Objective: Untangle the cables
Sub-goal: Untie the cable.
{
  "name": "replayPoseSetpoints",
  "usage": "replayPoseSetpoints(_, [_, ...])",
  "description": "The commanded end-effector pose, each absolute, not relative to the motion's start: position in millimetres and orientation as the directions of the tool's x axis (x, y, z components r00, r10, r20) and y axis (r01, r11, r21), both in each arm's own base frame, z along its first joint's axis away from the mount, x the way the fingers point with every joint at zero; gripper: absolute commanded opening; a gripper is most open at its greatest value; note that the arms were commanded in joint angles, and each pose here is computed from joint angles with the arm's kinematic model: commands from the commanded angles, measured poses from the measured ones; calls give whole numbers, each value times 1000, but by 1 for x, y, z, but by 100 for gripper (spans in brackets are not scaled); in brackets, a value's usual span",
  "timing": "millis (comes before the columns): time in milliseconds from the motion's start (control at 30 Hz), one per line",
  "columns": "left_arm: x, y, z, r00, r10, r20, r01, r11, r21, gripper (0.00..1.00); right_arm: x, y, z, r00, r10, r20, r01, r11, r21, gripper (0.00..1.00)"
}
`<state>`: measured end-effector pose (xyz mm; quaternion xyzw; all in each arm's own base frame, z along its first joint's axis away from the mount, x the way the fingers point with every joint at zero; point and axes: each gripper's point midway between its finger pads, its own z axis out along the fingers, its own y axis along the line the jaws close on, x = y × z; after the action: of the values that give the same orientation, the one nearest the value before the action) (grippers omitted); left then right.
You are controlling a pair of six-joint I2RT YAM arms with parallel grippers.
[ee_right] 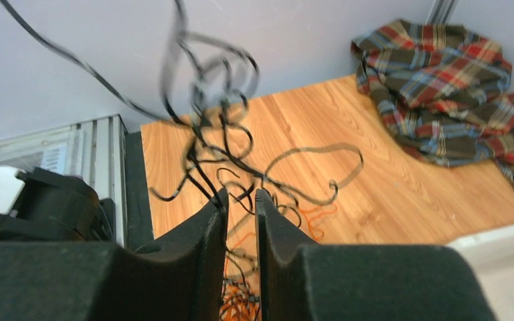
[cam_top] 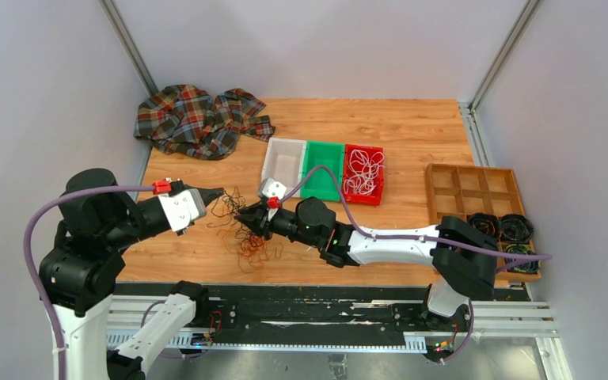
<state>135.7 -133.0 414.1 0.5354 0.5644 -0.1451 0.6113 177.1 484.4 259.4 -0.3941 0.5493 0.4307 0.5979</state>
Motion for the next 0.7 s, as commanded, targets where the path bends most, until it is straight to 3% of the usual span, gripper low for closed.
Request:
replayPoseSetpoints(0, [134, -133, 440, 383, 413, -826, 746, 388, 540, 0, 190, 478, 235, -20, 103, -995, -921, 384, 58, 21])
replayPoseSetpoints(133, [143, -122, 461, 436, 469, -768, 663, 409, 627, 0, 192, 471, 208, -43, 66, -997, -908, 415, 67, 19])
replayPoseSetpoints(333, [147, -113, 489, 490, 510, -707, 569, 427, 703, 0, 197, 457, 171, -96, 35, -995, -877, 470, 102, 6])
replayPoseSetpoints(467, [156, -100, 524, 535, 520, -666, 428, 513, 744, 1, 197, 446, 148, -132, 15, -991, -856, 503, 122, 1])
replayPoseSetpoints(667, [172, -66, 587, 566, 549, -615, 143, 670, 729, 0, 198, 436, 120, -178, -7, -984, -829, 539, 146, 1])
